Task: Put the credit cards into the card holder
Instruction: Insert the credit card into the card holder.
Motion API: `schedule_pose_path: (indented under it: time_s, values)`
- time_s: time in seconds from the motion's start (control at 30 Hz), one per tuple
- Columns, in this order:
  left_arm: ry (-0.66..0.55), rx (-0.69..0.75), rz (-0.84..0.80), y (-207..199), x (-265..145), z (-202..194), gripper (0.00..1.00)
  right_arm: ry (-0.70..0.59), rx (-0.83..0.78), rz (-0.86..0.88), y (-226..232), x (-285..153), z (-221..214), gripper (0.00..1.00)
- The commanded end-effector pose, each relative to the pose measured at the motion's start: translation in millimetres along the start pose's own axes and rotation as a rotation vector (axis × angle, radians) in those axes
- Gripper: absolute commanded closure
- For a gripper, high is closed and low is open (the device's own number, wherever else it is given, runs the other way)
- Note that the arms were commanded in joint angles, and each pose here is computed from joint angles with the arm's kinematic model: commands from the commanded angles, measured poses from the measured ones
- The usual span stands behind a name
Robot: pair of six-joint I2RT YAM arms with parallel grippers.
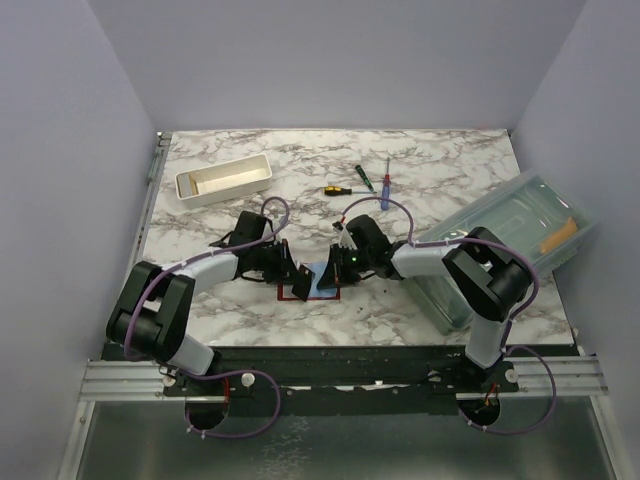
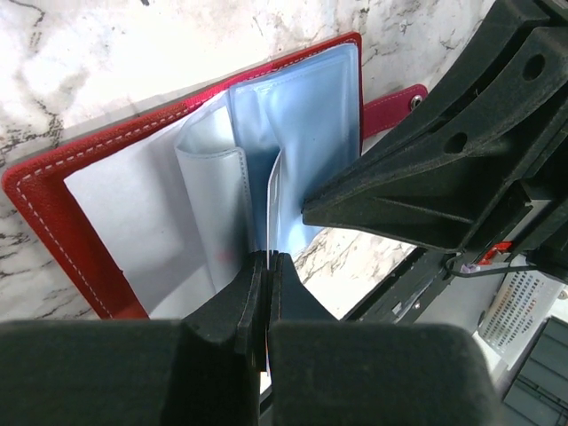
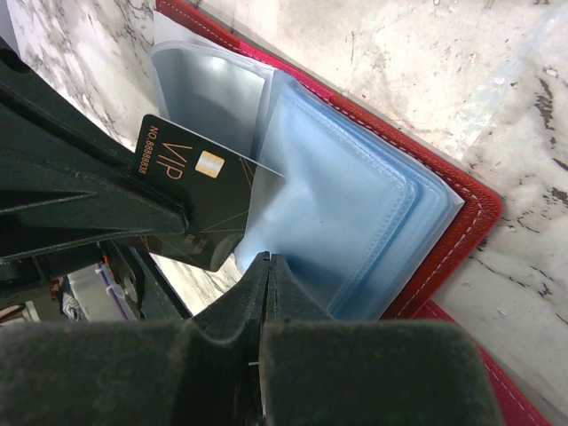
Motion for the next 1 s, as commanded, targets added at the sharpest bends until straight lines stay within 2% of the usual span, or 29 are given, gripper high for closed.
schedule_pose_path:
  time_s: [0.0,0.6,0.83,0.97]
  values:
    - [-0.072,0.049,-0.037,-2.2,3.7,10.9,1.00,0.015,-0.007,-0.026,-12.7,6.0,-3.6,1.00]
    - [-0.148,0.020,0.019,12.4,17.3,28.5,1.00,0.021,-0.007,-0.026,-15.3,7.6,-5.8,1.00]
    - [-0.117,-0.054,-0.027,10.1,23.1,17.9,1.00,-0.003,0.010,-0.089,-12.7,-5.5,-2.4,1.00]
    - [-0.106,-0.085,-0.045,7.8,23.9,15.3,1.00,-0.035,0.009,-0.205,-22.4,-22.9,-1.7,0.86]
Point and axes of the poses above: each gripper's point midway between its finger pads, its own x axis out along the fingers, its own y axis along the line the jaws close on, z = x × y, the point moved 2 cm from there along -x, back along the fingers, and after that the axes turned 10 degrees about x, right-handed, at the moved point
